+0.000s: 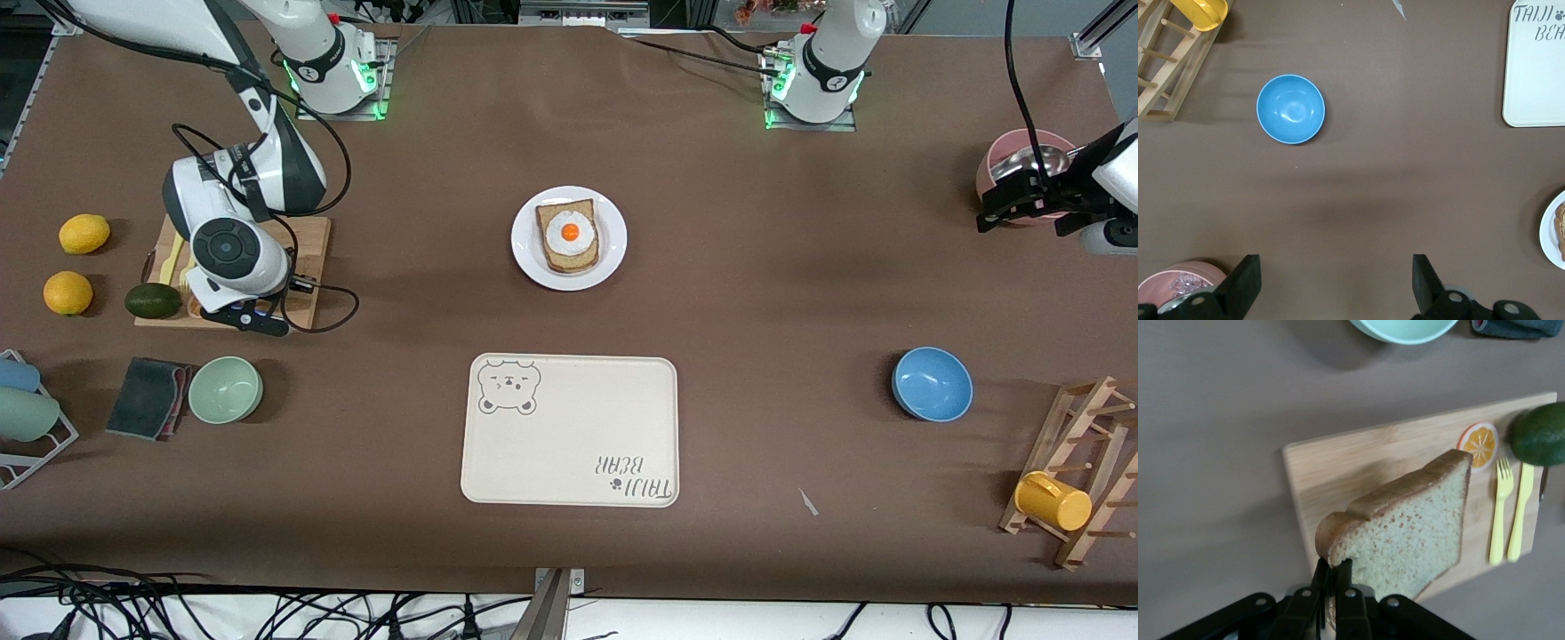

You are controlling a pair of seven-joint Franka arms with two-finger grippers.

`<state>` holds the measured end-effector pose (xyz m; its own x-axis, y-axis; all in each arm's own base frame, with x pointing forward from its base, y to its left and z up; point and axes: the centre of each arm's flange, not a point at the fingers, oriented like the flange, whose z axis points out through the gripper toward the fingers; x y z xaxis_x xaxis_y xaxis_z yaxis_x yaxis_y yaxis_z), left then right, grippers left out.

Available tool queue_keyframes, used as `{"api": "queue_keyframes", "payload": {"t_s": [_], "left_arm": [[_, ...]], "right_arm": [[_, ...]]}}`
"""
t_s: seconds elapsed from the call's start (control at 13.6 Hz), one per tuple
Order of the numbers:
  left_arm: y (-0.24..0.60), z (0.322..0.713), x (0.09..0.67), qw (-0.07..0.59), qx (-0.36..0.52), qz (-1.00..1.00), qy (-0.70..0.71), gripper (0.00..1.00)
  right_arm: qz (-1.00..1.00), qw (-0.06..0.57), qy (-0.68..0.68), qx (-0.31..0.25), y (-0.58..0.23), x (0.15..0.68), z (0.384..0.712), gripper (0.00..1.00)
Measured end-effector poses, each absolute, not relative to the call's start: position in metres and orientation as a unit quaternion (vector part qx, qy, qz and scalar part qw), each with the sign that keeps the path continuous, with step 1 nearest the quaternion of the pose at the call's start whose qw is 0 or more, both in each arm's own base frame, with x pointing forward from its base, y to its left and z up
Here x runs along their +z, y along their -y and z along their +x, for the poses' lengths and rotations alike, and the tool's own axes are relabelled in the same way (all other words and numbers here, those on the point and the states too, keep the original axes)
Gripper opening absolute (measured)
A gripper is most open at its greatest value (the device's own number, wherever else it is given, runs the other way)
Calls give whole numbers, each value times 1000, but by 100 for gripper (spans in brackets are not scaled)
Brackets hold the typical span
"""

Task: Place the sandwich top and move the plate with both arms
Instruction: 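Close the right gripper on the bread slice edge and lift it, then carry the bread slice over the white plate and lower onto the toast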

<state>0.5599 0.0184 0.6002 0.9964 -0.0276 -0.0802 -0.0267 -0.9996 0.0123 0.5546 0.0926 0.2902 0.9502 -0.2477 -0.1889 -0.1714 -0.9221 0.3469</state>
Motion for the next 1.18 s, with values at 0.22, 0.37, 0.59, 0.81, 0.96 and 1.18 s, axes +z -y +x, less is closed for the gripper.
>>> {"api": "queue_keyframes", "payload": {"t_s": [0.22, 0.37, 0.59, 0.81, 0.96, 1.18], "left_arm": [[-18, 560, 594, 6, -46, 999, 14, 100], [-18, 560, 590, 6, -51, 999, 14, 100], [-17, 561, 587, 8, -52, 999, 14, 100], [-18, 561, 587, 8, -51, 999, 13, 100], [-18, 561, 588, 8, -49, 999, 13, 100], [-18, 561, 591, 8, -45, 999, 13, 100]], "right_arm": [[974, 131, 134, -131, -134, 336, 567, 7], [970, 104, 171, -135, -168, 351, 570, 7], [955, 84, 245, -144, -235, 350, 565, 7], [931, 82, 316, -164, -304, 339, 549, 7], [908, 75, 367, -188, -339, 329, 541, 7], [865, 59, 442, -230, -373, 321, 539, 7]]}}
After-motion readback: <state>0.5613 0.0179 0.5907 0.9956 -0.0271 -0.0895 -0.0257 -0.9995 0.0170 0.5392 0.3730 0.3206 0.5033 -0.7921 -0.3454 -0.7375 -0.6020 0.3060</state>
